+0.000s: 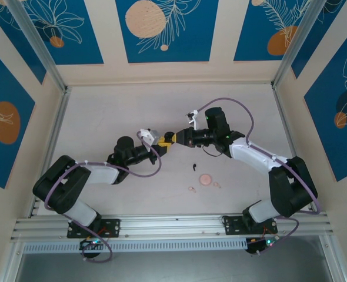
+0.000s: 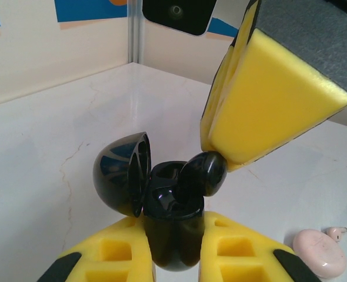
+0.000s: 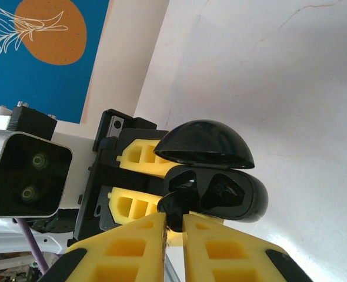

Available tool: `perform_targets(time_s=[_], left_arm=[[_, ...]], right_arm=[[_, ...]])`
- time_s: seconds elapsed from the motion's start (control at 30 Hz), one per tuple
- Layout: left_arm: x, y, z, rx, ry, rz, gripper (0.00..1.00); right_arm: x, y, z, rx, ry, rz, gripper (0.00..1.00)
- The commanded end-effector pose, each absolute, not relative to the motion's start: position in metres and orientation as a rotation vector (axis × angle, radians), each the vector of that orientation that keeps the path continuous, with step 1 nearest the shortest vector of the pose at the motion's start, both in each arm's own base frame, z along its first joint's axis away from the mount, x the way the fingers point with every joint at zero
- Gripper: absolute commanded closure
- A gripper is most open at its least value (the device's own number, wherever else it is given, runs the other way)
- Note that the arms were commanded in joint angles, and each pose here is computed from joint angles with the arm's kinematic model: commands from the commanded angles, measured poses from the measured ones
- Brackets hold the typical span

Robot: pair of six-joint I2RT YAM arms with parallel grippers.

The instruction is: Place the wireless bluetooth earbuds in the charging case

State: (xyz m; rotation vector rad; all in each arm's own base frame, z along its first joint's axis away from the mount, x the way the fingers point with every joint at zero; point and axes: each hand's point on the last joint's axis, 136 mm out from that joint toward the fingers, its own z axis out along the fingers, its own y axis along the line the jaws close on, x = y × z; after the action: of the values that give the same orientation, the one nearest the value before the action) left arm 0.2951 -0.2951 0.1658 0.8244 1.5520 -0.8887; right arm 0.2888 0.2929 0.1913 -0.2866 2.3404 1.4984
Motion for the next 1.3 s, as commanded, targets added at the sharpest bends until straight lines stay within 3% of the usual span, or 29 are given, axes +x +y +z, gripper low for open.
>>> perform_targets(time_s=[0.0,0.8,1.27], left_arm=[[0.287,-0.303,0.193,0.869,1.433,-0.911,0.92],[0.283,-0.302,0.195,0.885,1.43,-0.911,0.92],[0.266,-0.289,0.177,0.917,1.45,-0.875,0.93]], right_arm=[[0.29,0.302,0.202,-0.318,2.314,1.528,0.85],[0.292,0.306,0.209,-0.339,2.282,1.514,0.84],[0.261,0.255,0.219,-0.308,2.404,1.32,0.77]])
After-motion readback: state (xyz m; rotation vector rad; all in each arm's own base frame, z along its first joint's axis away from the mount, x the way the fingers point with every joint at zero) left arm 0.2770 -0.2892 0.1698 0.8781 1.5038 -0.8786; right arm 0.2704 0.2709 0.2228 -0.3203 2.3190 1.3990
